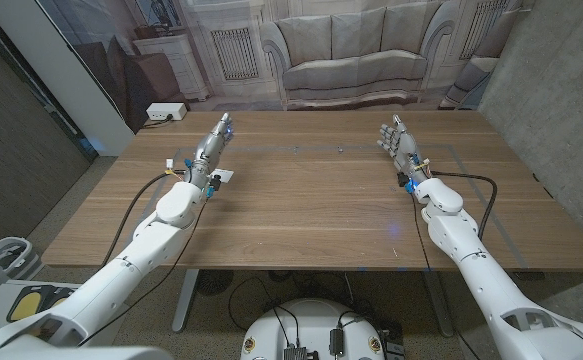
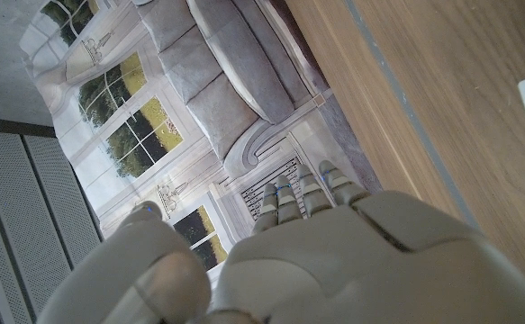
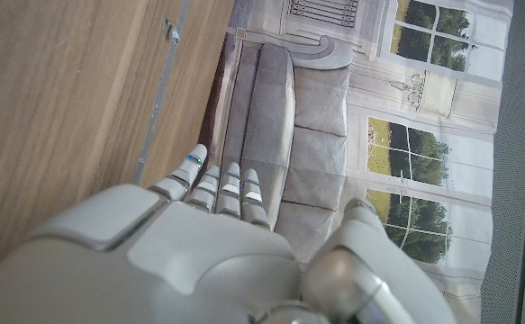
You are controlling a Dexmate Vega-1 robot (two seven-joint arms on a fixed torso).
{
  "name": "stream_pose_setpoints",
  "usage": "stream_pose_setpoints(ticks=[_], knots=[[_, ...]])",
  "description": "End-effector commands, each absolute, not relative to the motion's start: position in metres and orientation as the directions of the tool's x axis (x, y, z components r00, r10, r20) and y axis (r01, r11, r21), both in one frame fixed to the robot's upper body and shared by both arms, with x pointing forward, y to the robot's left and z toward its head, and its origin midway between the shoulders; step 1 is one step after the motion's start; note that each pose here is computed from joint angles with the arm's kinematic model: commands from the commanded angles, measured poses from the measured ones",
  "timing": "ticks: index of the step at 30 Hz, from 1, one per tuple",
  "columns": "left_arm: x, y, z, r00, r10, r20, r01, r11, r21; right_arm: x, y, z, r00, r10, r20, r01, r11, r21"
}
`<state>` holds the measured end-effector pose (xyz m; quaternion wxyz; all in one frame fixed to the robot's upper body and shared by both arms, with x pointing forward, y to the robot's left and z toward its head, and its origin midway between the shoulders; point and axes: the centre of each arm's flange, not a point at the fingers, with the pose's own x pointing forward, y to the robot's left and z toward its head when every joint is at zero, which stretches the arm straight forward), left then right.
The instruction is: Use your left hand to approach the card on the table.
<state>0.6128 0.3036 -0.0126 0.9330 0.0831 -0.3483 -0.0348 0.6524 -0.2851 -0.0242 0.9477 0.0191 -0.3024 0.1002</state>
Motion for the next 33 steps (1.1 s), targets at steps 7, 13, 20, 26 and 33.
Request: stream_pose_setpoints(ticks=[7,13,20,26,33], knots=[[0.593,0.304,-0.008,0.726,-0.105,0.680,-0.049,0.978,0.203,0.645,-0.289,-0.028,0.794,0.178,0.581,-0.199,0.980,-0.028],[0.586,0.304,-0.006,0.726,-0.101,0.680,-0.067,0.974,0.217,0.643,-0.289,-0.030,0.795,0.187,0.577,-0.205,0.978,-0.034],[0.580,0.308,-0.006,0.731,-0.094,0.676,-0.087,0.969,0.229,0.639,-0.290,-0.031,0.796,0.191,0.574,-0.206,0.978,-0.040],[0.577,0.312,-0.004,0.726,-0.091,0.681,-0.103,0.966,0.239,0.637,-0.289,-0.031,0.799,0.199,0.568,-0.205,0.977,-0.054],[0.580,0.314,0.001,0.725,-0.103,0.681,-0.110,0.959,0.262,0.635,-0.287,-0.029,0.796,0.209,0.568,-0.208,0.976,-0.068]])
